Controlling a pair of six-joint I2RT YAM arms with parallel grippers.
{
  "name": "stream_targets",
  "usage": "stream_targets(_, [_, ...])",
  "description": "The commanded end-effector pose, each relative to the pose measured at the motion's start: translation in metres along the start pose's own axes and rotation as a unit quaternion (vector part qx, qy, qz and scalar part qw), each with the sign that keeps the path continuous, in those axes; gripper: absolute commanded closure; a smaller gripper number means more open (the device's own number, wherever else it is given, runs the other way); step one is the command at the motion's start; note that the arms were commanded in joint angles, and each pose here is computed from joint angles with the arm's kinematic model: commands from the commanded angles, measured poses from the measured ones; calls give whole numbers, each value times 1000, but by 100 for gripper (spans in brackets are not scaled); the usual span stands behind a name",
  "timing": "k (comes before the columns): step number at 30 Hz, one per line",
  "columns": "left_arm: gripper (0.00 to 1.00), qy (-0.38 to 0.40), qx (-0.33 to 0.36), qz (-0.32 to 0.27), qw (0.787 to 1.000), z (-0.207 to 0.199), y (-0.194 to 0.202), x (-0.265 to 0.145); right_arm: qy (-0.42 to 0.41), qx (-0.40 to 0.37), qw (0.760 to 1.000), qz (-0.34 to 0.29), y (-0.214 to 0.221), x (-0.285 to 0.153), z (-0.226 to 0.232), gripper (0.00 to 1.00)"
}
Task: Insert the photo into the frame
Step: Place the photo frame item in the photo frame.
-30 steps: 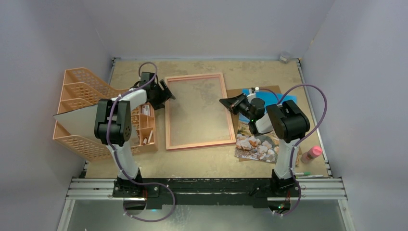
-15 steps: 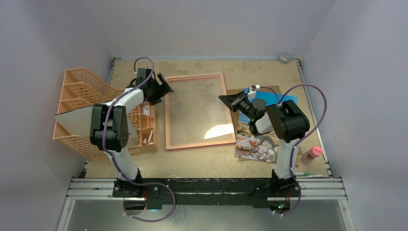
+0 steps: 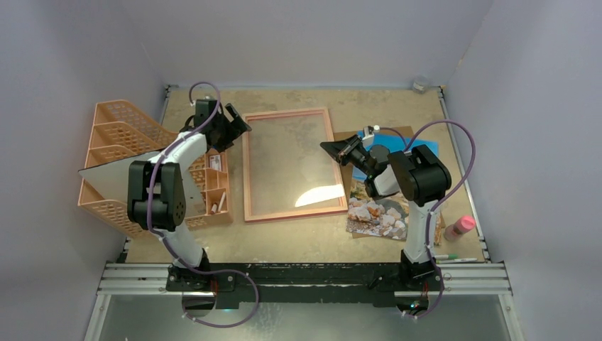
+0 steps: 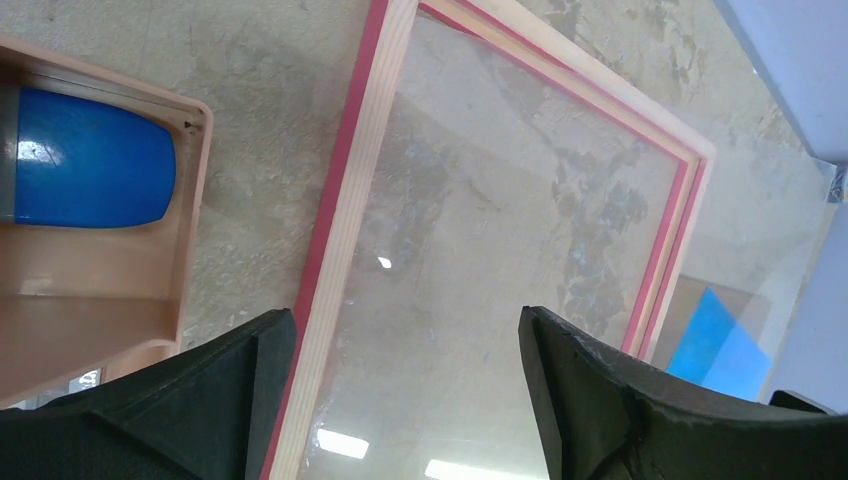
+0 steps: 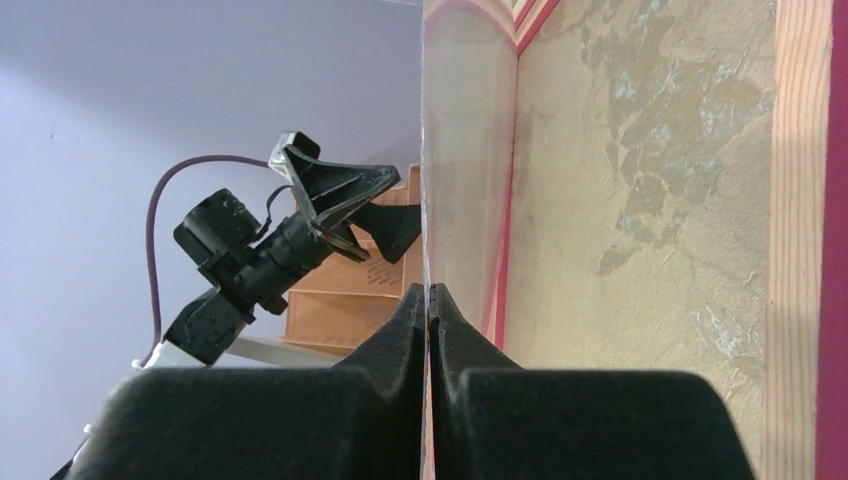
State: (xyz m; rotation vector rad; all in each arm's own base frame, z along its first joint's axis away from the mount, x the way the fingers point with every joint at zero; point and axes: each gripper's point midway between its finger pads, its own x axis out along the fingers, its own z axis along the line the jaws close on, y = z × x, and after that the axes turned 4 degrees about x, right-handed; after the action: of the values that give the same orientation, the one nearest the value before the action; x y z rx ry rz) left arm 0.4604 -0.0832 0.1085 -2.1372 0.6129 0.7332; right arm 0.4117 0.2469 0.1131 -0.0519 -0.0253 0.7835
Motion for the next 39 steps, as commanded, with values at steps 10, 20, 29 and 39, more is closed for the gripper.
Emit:
stream_targets(10, [14,-3,-10,-7,1000,3,-5,0,-96,-77,992,22,9,2,50,100])
stream_targets(20, [14,-2,-12,-24,1000,-1,-15,-6,-131,-96,986,22,10,1,88,100])
stream_targets(29, [14,-6,-13,-18,1000,2,-11,-4,-122,-90,988,18,6,5,81,100])
stream_targets(39, [14,-8,-13,-10,1000,5,-7,1,-77,-90,993,-6,-6,18,51,100])
